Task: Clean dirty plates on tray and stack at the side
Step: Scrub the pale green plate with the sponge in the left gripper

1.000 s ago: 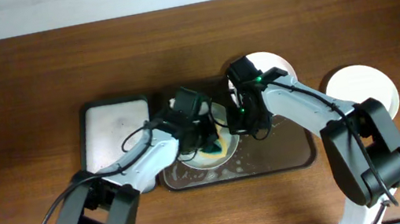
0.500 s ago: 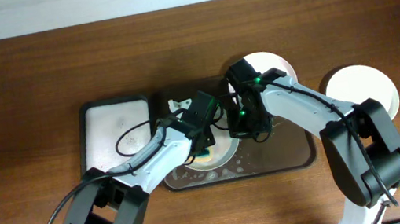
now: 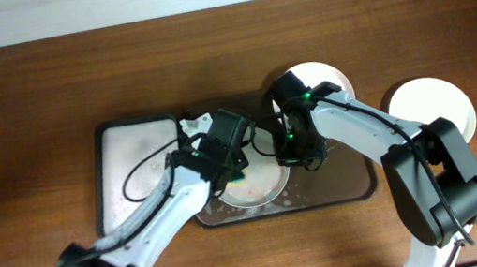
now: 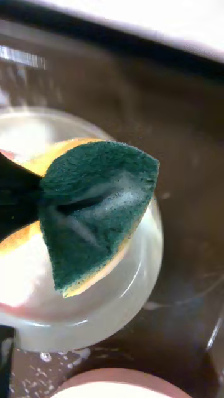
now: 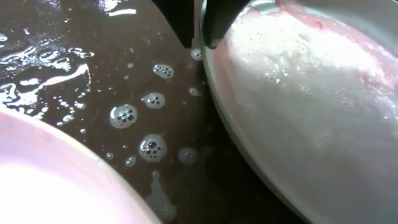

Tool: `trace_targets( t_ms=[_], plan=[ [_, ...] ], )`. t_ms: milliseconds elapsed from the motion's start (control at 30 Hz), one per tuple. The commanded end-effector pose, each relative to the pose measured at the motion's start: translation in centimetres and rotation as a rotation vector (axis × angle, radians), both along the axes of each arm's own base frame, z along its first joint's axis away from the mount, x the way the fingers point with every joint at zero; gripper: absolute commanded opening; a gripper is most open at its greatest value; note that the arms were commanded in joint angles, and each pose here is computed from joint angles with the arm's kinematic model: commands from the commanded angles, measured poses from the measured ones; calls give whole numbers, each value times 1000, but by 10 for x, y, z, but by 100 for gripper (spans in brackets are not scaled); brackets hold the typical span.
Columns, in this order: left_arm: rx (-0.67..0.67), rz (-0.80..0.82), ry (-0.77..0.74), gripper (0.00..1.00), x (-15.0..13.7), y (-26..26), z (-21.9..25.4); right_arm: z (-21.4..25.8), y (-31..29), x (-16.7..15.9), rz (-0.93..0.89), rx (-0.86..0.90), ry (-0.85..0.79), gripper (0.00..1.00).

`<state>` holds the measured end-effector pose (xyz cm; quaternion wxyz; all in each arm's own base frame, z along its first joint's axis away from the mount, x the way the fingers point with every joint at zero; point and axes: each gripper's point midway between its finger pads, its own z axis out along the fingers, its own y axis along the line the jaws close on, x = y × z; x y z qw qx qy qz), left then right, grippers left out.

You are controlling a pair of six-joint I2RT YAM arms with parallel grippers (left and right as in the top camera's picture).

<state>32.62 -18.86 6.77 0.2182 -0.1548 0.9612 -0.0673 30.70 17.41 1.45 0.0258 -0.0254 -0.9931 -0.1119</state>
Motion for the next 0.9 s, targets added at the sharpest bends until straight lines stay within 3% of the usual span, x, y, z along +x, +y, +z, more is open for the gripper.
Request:
trace_targets(
  t_ms=[0,167,300,500,567,633,700,867],
  plan=[
    [-54,9,107,0,-15,-23,-37,-2,-5,0,4,-27,-5,9],
    [25,44,137,0,-29,-31,-69,-2,-5,0,4,-27,-7,10],
    [222,77,47,0,-20,-6,-81,-2,-5,0,4,-27,-6,6],
    [528,135,-165,0,5,43,-47,-2,-5,0,4,-27,-6,6],
    [519,83,-209,0,14,36,-20,-2,-5,0,4,-27,-6,6],
    [393,77,-230,0,14,24,6,-2,-5,0,4,-27,-6,7],
    [253,56,-223,0,8,14,32,-2,-5,1,4,-26,-10,17],
    [233,-96,-125,0,11,53,50,0,2,16,12,2,-74,19]
  ],
)
